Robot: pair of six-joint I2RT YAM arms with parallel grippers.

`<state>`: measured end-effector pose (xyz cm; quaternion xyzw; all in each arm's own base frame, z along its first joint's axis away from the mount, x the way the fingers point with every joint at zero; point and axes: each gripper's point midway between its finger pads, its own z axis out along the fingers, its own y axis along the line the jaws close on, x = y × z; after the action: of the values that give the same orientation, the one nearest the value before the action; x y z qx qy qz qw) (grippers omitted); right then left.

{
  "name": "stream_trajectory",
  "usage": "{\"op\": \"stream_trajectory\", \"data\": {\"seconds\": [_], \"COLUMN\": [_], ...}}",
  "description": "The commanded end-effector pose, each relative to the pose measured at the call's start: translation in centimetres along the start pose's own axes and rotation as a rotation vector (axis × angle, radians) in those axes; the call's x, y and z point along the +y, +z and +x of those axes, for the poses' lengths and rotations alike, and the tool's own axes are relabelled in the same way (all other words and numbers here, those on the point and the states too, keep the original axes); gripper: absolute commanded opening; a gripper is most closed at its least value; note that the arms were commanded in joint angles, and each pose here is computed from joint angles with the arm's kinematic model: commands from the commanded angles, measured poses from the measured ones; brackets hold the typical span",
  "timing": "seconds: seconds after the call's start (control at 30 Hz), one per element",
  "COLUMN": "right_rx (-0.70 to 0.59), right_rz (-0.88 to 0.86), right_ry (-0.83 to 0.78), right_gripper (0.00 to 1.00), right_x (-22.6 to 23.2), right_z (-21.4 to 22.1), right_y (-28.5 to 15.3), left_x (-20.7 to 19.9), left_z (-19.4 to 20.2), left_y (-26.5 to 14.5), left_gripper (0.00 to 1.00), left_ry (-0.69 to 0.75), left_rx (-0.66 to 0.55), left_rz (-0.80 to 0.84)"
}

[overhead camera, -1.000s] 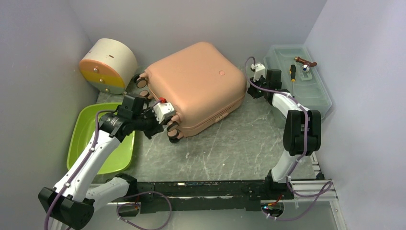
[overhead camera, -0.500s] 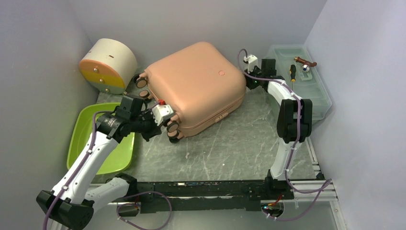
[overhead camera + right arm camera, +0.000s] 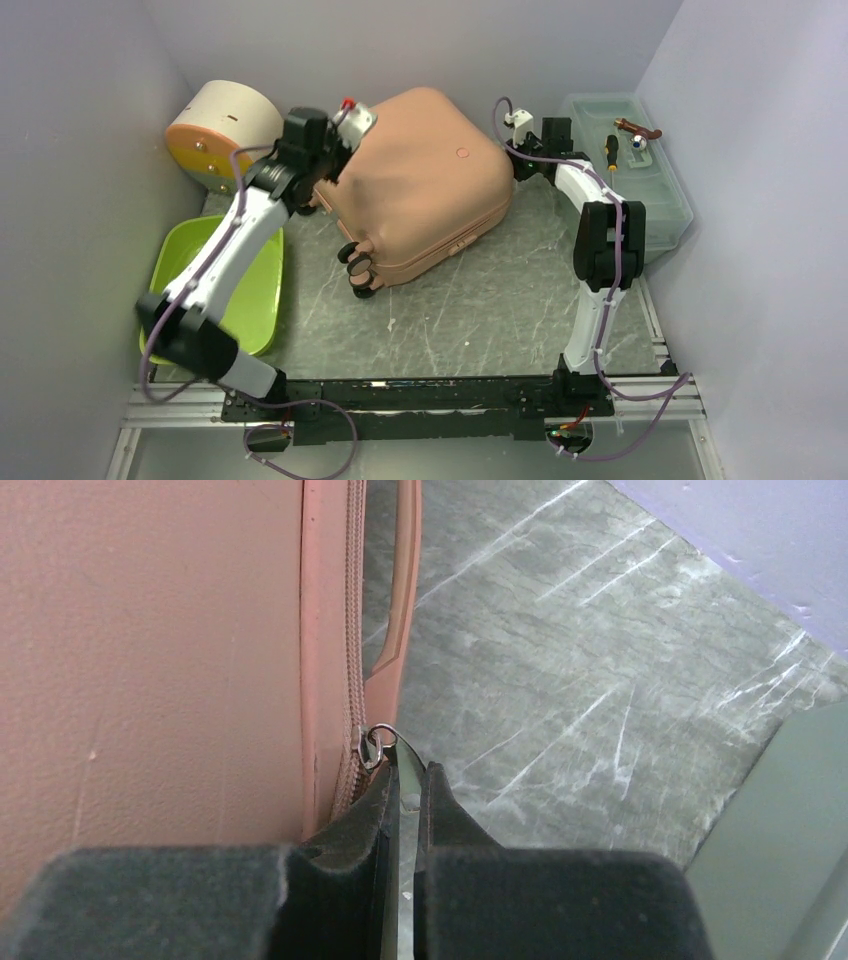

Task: Open, take out, and arrange the luggage
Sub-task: Unzip the zipper of the luggage.

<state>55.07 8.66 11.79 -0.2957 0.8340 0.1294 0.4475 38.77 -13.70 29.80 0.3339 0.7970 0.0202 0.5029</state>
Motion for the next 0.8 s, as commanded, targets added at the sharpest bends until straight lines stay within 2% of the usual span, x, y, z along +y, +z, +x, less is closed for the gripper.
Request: {"op": "stream_trajectory", "data": {"seconds": [0.0,0.07,0.27,0.47,0.6,0.77], "right_rx": [-0.120,-0.122,-0.104,-0.101,-0.101,-0.100], "right_rz": [0.026,0.012,-0.019,-0.052,-0.066,-0.067], "right_ry": [-0.080,-0.077,-0.074,-0.063,-0.052,-0.064], "right_gripper": [0.00,0.00,0.00,0.00,0.00,0.00], "right_x": [-0.1,0.3,1.0,1.6,2.0,1.6], "right_z": [-3.3,-3.0,-2.3,-1.9,-1.5,-1.2], "right_y": [-0.4,-0.5,-0.4,-0.3,-0.1,0.0], "left_x": [9.0,12.4,18.9,22.8,22.7,20.3], "left_z": [-5.8,-7.3,-5.2,-4.8,-3.6,-0.9], "left_y": [5.4,7.9,15.7,18.8,21.4,25.1], "left_gripper": [0.00,0.00,0.03,0.07,0.05,0.00], "left_ry": [-0.109,-0.152,-0.157,-0.063,0.021,0.092], "left_rx": [-0.121,-0.143,-0.078,-0.119,-0.107,-0.059], "left_rz": [-0.369,-0.475,-0.702,-0.914,-0.932,-0.824]}}
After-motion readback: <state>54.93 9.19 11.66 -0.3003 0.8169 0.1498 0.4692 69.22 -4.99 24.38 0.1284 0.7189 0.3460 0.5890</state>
